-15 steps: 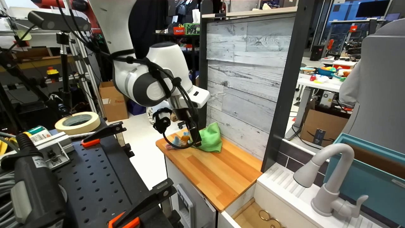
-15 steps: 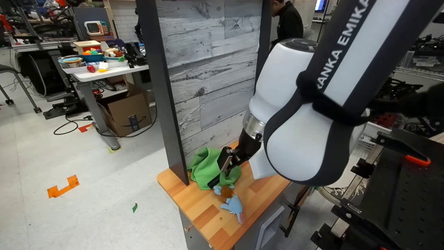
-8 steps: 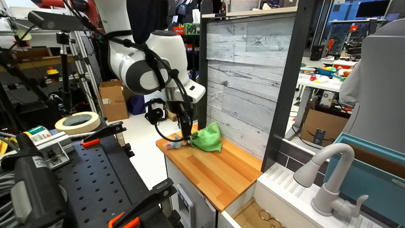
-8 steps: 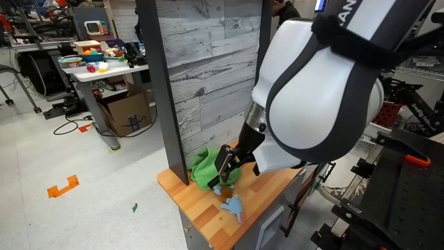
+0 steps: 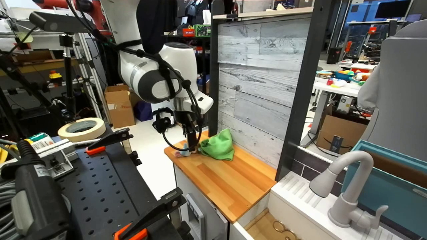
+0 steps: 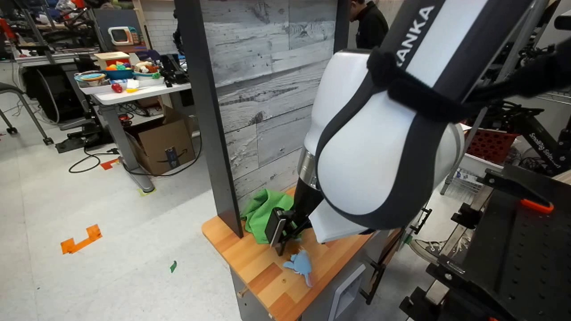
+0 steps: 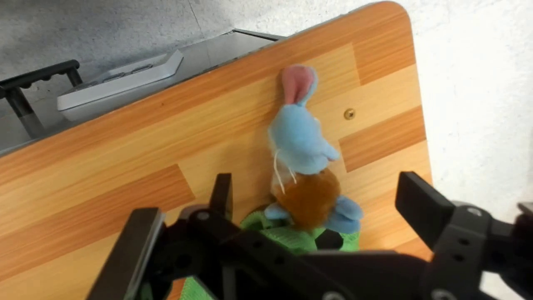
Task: Move the green cloth to the left, then pick the blue object and move it to the right on the table
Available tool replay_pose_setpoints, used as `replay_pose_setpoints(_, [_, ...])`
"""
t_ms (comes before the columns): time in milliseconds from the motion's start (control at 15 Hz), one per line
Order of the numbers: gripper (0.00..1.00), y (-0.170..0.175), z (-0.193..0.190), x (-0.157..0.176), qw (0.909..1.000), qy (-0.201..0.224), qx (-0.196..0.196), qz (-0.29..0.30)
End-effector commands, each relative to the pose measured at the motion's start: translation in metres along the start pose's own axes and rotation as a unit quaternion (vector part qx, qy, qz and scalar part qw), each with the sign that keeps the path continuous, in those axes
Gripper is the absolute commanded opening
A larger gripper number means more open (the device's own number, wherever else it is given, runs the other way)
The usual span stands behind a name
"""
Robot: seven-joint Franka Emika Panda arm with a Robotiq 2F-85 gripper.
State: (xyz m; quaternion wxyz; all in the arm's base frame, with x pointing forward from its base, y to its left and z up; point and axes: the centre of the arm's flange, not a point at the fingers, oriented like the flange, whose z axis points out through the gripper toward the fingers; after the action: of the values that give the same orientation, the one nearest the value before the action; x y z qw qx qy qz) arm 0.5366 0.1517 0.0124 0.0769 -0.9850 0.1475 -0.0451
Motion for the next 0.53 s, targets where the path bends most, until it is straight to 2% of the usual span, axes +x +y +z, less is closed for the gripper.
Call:
replay_pose_setpoints(0, [1.00, -0.021, 0.031, 0.008, 0.9999, 0.009, -0.003, 0.004])
replay_pose_setpoints(133, [1.00, -0.027, 0.044, 0.008, 0.9999, 0.012, -0.008, 0.005])
replay_pose_setpoints(200, [0.75, -0.028, 0.050, 0.009, 0.9996, 0.024, -0.007, 0.010])
replay_pose_setpoints(267, [0.74, -0.030, 0.053, 0.010, 0.9996, 0.026, -0.010, 0.012])
replay_pose_setpoints(467, [0.49, -0.029, 0.058, 0.013, 0.9993, 0.029, -0.014, 0.021])
